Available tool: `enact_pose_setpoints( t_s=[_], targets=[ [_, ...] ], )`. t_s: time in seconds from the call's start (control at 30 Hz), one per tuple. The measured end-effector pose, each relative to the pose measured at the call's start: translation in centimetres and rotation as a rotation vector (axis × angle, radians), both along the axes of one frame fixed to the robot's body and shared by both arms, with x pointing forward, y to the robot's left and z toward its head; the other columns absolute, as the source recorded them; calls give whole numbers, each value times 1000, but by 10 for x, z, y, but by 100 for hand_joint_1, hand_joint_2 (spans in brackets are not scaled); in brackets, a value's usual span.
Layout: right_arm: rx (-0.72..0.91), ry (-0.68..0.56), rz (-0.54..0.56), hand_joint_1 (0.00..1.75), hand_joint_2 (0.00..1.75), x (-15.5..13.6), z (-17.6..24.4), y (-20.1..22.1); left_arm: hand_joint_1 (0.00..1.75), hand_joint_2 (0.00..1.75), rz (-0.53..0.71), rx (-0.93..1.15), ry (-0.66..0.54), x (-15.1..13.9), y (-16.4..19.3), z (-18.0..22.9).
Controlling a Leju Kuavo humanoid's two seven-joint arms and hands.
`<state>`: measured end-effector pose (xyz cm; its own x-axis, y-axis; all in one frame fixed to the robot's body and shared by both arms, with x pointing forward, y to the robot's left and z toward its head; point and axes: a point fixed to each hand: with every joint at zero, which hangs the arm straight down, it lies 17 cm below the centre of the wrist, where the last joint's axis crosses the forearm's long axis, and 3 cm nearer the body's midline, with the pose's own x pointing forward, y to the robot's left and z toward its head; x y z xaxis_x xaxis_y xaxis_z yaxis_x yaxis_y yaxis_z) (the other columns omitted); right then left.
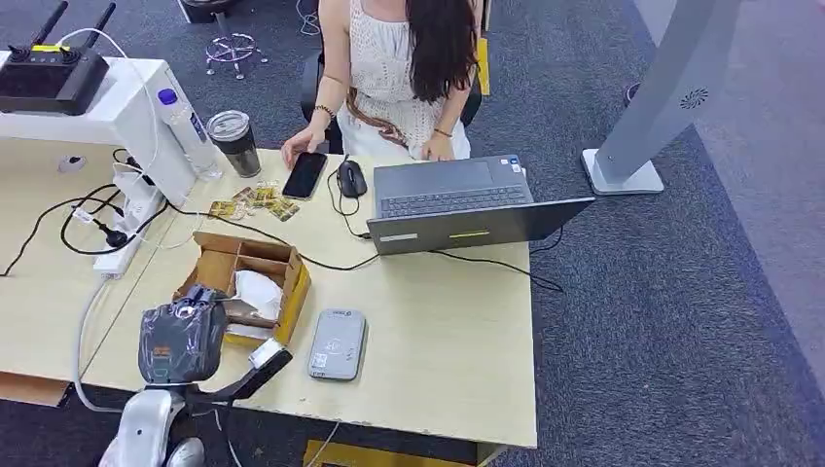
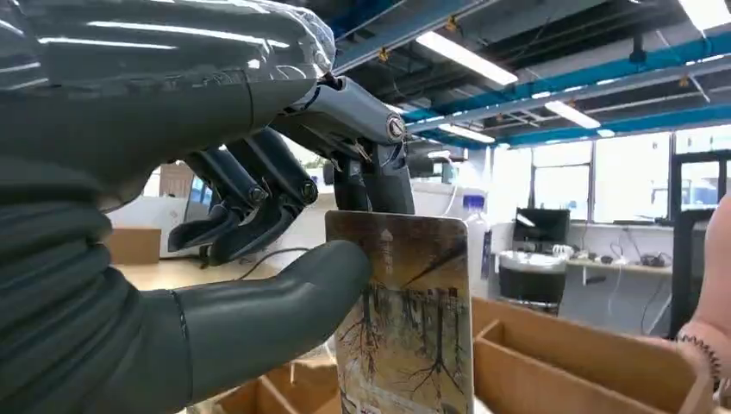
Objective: Pass the card to the sensor for recognition and then transmit it.
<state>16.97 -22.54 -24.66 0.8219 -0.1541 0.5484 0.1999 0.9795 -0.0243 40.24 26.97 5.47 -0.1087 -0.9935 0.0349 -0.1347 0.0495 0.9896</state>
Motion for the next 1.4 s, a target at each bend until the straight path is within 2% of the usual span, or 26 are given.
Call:
enact_pose_setpoints(
  t_s=[0.2, 0.33, 0.7, 0.8, 0.97, 1.0, 1.03, 1.07, 1.4],
  targets=[
    [0, -1, -3, 0, 175, 0, 0, 0, 175, 175, -4, -4, -29, 3, -2, 12],
    [4, -4, -8, 0, 175, 0, 0, 0, 175, 175, -8, -16, -83, 13, -1, 37],
    [9, 5, 17, 0, 175, -2, 0, 6, 175, 175, -26, -12, -320, 79, 11, 161],
    [18, 11, 39, 0, 175, 1, 0, 12, 175, 175, -3, 6, -375, 104, 19, 190],
    [19, 11, 41, 0, 175, 2, 1, 13, 175, 175, 0, 11, -379, 108, 20, 193],
    [24, 13, 54, 0, 175, 6, 2, 17, 175, 175, 22, 39, -398, 129, 28, 211],
    [32, 13, 66, 0, 175, 11, 3, 24, 175, 175, 52, 91, -383, 166, 38, 225],
    [33, 12, 68, 0, 175, 12, 4, 24, 175, 175, 59, 99, -378, 173, 41, 227],
    [35, 11, 69, 0, 175, 13, 4, 25, 175, 175, 52, 100, -327, 195, 33, 217]
  ],
)
